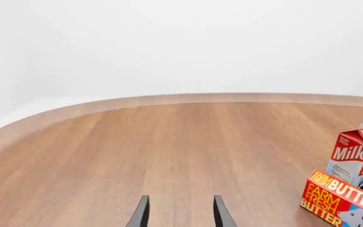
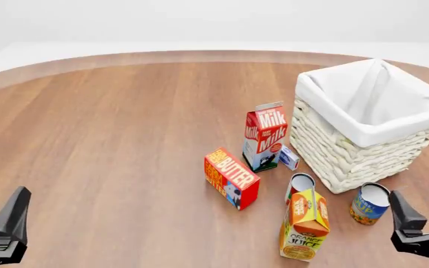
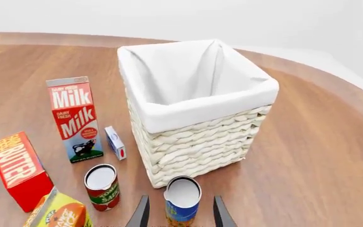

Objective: Pick up the alphabet soup, and put it in the basket.

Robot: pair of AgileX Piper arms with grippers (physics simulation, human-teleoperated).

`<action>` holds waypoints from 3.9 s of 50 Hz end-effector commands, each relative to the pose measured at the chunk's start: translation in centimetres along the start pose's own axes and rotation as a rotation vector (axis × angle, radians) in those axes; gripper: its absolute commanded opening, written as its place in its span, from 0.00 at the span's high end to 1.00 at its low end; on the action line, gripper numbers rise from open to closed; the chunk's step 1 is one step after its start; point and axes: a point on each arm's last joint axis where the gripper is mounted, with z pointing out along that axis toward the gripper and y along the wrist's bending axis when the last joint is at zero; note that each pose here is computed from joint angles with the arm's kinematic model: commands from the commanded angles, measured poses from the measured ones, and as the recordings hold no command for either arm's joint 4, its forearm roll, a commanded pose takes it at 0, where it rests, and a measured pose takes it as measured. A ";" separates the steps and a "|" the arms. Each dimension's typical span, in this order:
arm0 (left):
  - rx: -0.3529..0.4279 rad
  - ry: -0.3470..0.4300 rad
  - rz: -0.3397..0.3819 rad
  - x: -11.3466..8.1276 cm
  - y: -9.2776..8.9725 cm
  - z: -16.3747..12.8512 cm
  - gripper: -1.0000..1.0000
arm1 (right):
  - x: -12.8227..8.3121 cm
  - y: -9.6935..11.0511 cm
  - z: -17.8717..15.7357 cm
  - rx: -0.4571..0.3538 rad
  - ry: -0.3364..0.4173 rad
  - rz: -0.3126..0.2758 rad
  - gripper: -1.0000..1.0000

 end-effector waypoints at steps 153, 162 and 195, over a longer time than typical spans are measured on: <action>0.000 0.000 0.000 0.0 0.0 0.0 0.00 | 10.3 0.2 10.6 0.016 0.378 0.071 0.00; 0.000 0.000 0.000 0.0 0.0 0.0 0.00 | 10.4 0.3 10.6 0.012 0.382 0.066 0.00; 0.000 0.000 0.000 0.0 0.0 0.0 0.00 | 6.3 -0.1 8.8 0.021 0.321 0.054 1.00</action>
